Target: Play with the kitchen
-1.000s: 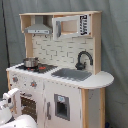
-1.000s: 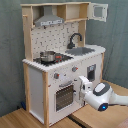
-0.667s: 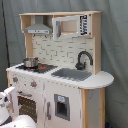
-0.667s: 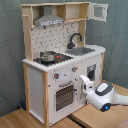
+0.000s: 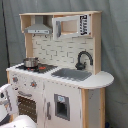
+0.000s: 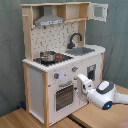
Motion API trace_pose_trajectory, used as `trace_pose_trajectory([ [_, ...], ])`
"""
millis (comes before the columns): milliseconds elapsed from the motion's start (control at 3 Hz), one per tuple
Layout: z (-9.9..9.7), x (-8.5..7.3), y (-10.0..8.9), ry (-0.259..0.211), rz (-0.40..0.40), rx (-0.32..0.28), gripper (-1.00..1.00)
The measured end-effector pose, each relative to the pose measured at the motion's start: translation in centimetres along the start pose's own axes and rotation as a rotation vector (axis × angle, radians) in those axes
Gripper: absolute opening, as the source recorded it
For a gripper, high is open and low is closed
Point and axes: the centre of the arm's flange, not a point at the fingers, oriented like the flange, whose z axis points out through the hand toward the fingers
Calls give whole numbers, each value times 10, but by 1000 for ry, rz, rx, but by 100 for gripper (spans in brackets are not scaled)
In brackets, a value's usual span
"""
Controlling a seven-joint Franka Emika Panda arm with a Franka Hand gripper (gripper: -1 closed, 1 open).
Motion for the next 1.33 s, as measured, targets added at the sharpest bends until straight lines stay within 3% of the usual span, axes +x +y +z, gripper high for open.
trace_pose_trajectory([
  [1000,3,27,31,36,-251,6,100],
  [1333,7,29,43,39,-331,11,100],
])
